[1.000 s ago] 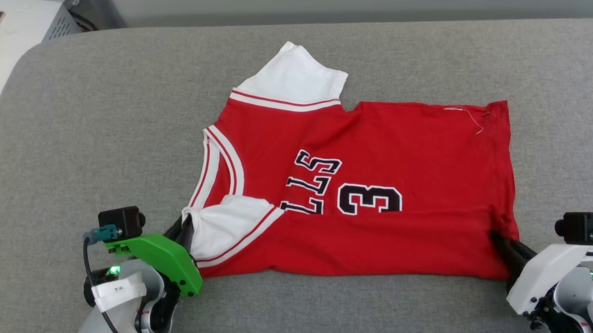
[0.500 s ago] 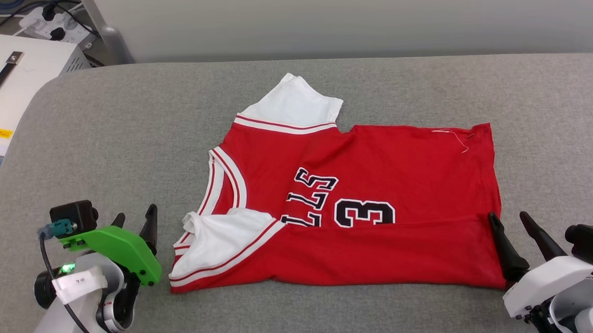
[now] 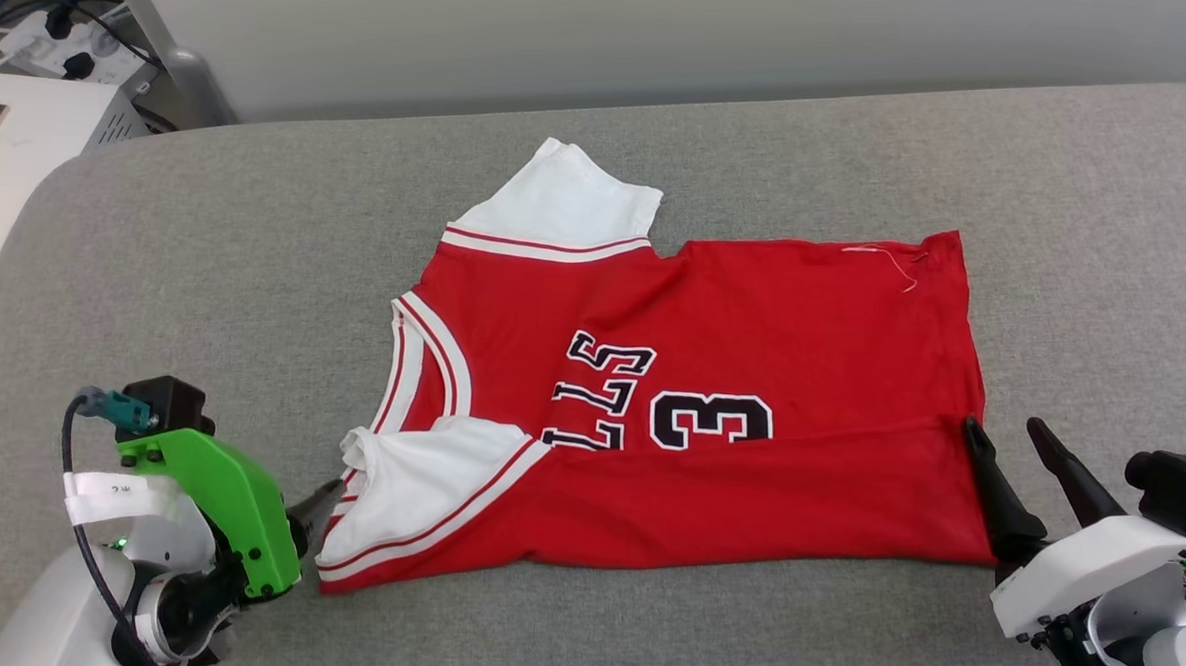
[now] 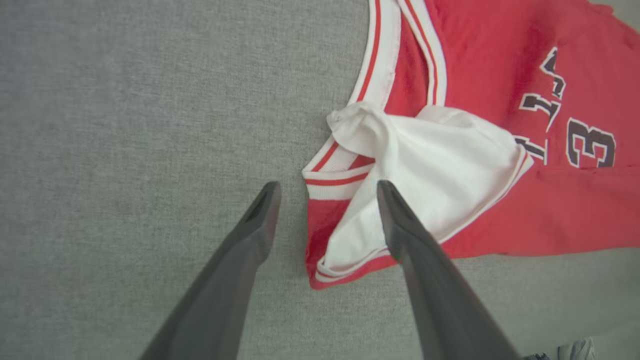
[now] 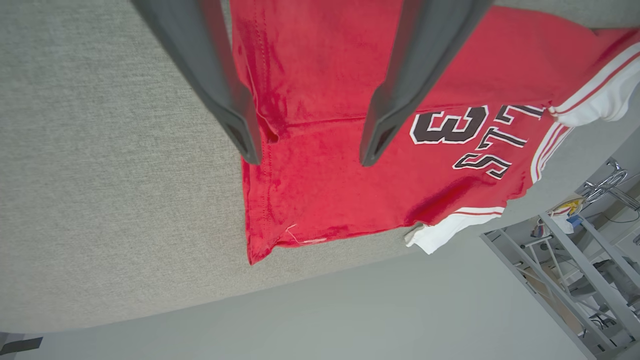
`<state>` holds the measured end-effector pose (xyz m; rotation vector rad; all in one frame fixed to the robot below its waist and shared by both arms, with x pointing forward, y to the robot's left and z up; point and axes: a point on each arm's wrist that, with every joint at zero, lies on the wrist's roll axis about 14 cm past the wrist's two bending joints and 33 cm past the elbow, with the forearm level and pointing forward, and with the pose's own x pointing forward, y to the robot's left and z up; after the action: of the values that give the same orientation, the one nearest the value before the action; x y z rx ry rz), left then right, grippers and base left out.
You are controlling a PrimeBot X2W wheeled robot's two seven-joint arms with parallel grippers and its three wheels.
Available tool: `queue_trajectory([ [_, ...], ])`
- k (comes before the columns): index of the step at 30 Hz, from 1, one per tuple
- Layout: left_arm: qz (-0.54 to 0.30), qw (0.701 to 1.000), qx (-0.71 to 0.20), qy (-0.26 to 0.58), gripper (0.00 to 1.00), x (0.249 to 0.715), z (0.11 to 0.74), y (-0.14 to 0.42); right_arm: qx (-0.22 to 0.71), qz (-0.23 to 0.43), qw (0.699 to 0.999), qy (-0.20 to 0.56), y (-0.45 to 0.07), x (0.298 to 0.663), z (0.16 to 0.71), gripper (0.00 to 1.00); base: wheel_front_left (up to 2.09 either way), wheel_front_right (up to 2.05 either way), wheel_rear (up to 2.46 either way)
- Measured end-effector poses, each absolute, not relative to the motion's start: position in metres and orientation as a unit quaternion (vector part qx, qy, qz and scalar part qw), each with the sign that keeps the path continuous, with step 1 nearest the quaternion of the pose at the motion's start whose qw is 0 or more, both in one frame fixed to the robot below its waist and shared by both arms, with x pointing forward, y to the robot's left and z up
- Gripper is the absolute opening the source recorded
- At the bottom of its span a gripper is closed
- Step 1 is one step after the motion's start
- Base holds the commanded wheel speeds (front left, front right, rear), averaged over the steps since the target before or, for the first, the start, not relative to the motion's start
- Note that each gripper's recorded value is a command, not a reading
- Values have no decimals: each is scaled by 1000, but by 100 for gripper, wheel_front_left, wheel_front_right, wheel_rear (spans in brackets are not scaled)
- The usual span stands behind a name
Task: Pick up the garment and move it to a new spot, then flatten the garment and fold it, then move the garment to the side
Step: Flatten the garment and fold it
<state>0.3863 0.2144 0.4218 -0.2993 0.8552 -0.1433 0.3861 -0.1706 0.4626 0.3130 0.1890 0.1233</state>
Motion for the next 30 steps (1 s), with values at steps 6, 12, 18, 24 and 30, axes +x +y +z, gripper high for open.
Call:
queue_trajectory([
  [6,-89,867,-145,469,100,364,401,195,162,50,980,106,-175,388,455,100,0,0,0],
  [12,-73,845,-145,510,100,354,374,196,170,45,977,119,-177,394,444,100,0,0,0],
  [18,-73,834,-141,528,100,358,358,194,168,47,976,129,-178,403,437,100,0,0,0],
  [24,-91,832,-138,529,9,363,353,192,158,38,978,134,-190,404,436,100,0,0,0],
  [30,-101,850,-148,496,0,367,362,184,153,31,975,161,-201,399,434,100,0,0,0],
])
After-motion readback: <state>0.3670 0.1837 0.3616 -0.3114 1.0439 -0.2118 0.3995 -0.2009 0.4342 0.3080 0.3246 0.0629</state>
